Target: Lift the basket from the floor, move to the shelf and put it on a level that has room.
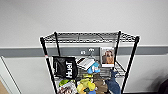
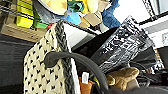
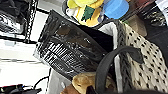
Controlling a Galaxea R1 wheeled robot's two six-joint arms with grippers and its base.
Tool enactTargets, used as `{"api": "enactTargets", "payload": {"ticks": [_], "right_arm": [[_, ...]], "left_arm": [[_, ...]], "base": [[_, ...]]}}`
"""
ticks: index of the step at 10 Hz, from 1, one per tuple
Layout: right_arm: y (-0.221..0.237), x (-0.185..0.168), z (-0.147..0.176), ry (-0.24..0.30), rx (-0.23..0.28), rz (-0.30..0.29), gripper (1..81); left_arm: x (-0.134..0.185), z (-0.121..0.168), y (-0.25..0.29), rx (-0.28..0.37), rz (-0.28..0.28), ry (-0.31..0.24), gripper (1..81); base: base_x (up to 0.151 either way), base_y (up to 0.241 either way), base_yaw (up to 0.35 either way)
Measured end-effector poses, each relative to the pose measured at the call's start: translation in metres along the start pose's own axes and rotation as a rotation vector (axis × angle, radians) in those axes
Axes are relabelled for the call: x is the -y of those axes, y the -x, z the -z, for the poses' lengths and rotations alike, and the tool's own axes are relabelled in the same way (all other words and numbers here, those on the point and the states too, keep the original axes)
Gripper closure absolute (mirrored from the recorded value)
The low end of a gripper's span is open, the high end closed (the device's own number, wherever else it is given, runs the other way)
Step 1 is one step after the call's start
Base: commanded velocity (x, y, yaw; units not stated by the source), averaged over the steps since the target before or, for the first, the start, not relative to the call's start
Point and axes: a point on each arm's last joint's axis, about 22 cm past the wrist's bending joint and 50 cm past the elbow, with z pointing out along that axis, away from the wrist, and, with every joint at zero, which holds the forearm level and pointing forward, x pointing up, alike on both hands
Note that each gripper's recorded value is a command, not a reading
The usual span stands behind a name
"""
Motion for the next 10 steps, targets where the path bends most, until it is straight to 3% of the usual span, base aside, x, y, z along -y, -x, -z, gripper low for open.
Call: {"api": "enactTargets", "payload": {"ticks": [10], "right_arm": [[0.0013, 0.0016, 0.0001, -0.003, 0.002, -0.001, 81.1]], "left_arm": [[0.0000, -0.0010, 0.0022, 0.003, 0.002, 0.001, 81.1]], "base": [[0.080, 0.000, 0.000]]}}
